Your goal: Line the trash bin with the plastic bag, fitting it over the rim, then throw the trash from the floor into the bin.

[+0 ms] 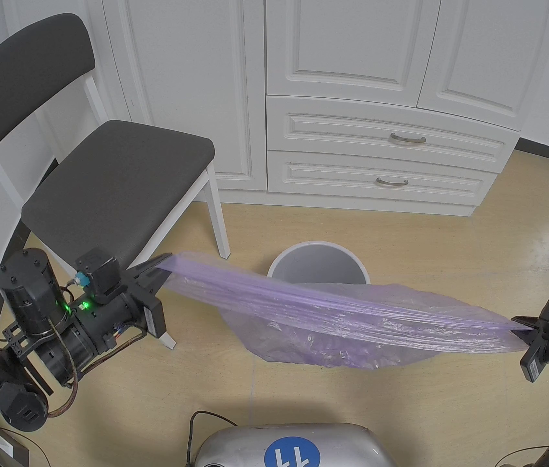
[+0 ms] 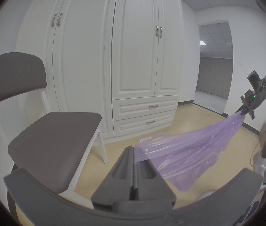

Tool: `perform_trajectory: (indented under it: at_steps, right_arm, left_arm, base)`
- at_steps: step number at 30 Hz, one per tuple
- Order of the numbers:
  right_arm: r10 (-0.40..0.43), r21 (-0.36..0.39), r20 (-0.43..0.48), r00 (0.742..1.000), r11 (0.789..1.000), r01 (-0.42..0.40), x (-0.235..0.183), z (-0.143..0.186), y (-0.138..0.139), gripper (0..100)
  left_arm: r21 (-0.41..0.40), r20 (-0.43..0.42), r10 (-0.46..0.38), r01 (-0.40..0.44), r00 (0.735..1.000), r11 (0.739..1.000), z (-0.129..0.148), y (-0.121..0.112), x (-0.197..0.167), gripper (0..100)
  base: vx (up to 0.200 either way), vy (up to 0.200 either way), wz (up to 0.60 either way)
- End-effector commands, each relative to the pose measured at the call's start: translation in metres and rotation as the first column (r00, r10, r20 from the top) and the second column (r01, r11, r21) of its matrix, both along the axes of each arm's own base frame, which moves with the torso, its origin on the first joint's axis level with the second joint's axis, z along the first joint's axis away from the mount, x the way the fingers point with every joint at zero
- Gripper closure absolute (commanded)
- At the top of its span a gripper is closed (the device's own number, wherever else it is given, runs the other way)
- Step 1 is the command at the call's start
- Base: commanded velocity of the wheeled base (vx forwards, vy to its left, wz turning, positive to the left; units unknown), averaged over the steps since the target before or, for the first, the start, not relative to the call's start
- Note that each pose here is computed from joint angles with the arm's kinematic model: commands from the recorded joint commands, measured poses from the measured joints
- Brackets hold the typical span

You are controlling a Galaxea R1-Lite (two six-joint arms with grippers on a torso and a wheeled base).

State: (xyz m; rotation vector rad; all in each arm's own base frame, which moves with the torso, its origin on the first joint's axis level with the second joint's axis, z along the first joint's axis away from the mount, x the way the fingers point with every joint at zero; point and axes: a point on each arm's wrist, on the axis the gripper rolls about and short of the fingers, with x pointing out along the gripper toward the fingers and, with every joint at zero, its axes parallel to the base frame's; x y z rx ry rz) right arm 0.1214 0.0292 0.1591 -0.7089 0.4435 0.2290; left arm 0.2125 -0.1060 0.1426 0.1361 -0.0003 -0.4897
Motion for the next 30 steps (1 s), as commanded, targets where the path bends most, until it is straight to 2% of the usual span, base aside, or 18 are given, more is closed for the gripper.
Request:
perform_trajectory:
  at_steps: [1, 3, 4, 6, 9, 10, 11, 12, 15, 16, 18, 19, 20, 21, 23, 26, 30]
  right_arm:
    - [0.09, 0.019, -0.042, 0.995, 0.996, -0.089, 0.016, -0.001, 0.012, 100]
    - [0.09, 0.019, -0.042, 0.995, 0.996, -0.089, 0.016, -0.001, 0.012, 100]
    - [0.104, 0.033, -0.06, 0.993, 0.994, -0.102, 0.048, -0.006, 0.024, 100]
    - [0.102, 0.049, -0.034, 0.994, 0.994, -0.1, 0.063, -0.012, 0.029, 100]
    - [0.096, 0.101, 0.01, 0.995, 0.99, -0.096, 0.075, -0.018, 0.037, 100]
    - [0.092, 0.156, 0.041, 0.995, 0.983, -0.098, 0.081, -0.021, 0.043, 100]
    - [0.091, 0.172, 0.051, 0.994, 0.98, -0.099, 0.084, -0.022, 0.046, 100]
    - [0.103, 0.235, 0.089, 0.991, 0.964, -0.121, 0.092, -0.026, 0.06, 100]
    - [0.11, 0.323, 0.164, 0.98, 0.933, -0.159, 0.099, -0.025, 0.075, 100]
    - [0.112, 0.365, 0.195, 0.974, 0.914, -0.178, 0.103, -0.025, 0.081, 100]
    - [0.104, 0.417, 0.228, 0.968, 0.888, -0.194, 0.108, -0.025, 0.088, 100]
    - [0.107, 0.451, 0.251, 0.962, 0.866, -0.214, 0.111, -0.024, 0.095, 100]
    - [0.107, 0.451, 0.251, 0.962, 0.866, -0.214, 0.111, -0.024, 0.095, 100]
    - [0.1, 0.506, 0.277, 0.956, 0.831, -0.233, 0.118, -0.023, 0.104, 100]
    - [0.097, 0.563, 0.296, 0.95, 0.786, -0.255, 0.123, -0.024, 0.115, 100]
    - [0.104, 0.605, 0.327, 0.939, 0.74, -0.293, 0.128, -0.026, 0.13, 100]
    - [0.118, 0.626, 0.384, 0.916, 0.696, -0.352, 0.137, -0.034, 0.151, 100]
  left_arm:
    - [-0.006, 0.012, -0.055, 0.055, 0.998, 0.998, 0.0, -0.022, 0.02, 100]
    - [-0.006, 0.012, -0.055, 0.055, 0.998, 0.998, 0.0, -0.022, 0.02, 100]
    - [-0.011, 0.015, -0.087, 0.087, 0.996, 0.996, -0.007, -0.044, 0.041, 100]
    - [-0.023, 0.023, -0.102, 0.102, 0.995, 0.995, -0.01, -0.054, 0.049, 100]
    - [-0.049, 0.042, -0.115, 0.117, 0.993, 0.992, -0.014, -0.064, 0.057, 100]
    - [-0.074, 0.055, -0.128, 0.132, 0.99, 0.989, -0.018, -0.072, 0.06, 100]
    - [-0.084, 0.058, -0.132, 0.137, 0.99, 0.987, -0.018, -0.075, 0.061, 100]
    - [-0.117, 0.064, -0.153, 0.16, 0.986, 0.98, -0.024, -0.087, 0.065, 100]
    - [-0.165, 0.068, -0.185, 0.194, 0.98, 0.967, -0.031, -0.108, 0.072, 100]
    - [-0.189, 0.072, -0.198, 0.208, 0.978, 0.96, -0.033, -0.12, 0.075, 100]
    - [-0.23, 0.08, -0.188, 0.202, 0.979, 0.952, -0.033, -0.135, 0.079, 100]
    - [-0.273, 0.092, -0.165, 0.184, 0.982, 0.944, -0.031, -0.147, 0.084, 100]
    - [-0.273, 0.092, -0.165, 0.184, 0.982, 0.944, -0.031, -0.147, 0.084, 100]
    - [-0.346, 0.107, -0.12, 0.15, 0.987, 0.926, -0.025, -0.161, 0.09, 100]
    - [-0.399, 0.111, -0.086, 0.123, 0.99, 0.909, -0.022, -0.169, 0.093, 100]
    - [-0.418, 0.108, -0.092, 0.13, 0.99, 0.899, -0.021, -0.175, 0.091, 100]
    - [-0.439, 0.109, -0.107, 0.144, 0.988, 0.887, -0.019, -0.182, 0.087, 100]
  base:
    - [0.0, 0.0, 0.0]
    - [0.0, 0.0, 0.0]
    - [0.0, 0.0, 0.0]
    - [0.0, 0.0, 0.0]
    - [0.0, 0.0, 0.0]
    - [0.0, 0.0, 0.0]
    - [0.0, 0.0, 0.0]
    - [0.0, 0.0, 0.0]
    - [0.0, 0.0, 0.0]
    - [0.0, 0.0, 0.0]
    - [0.0, 0.0, 0.0]
    - [0.0, 0.0, 0.0]
    - [0.0, 0.0, 0.0]
    - [0.0, 0.0, 0.0]
    - [0.0, 0.0, 0.0]
    - [0.0, 0.0, 0.0]
    - [0.0, 0.0, 0.0]
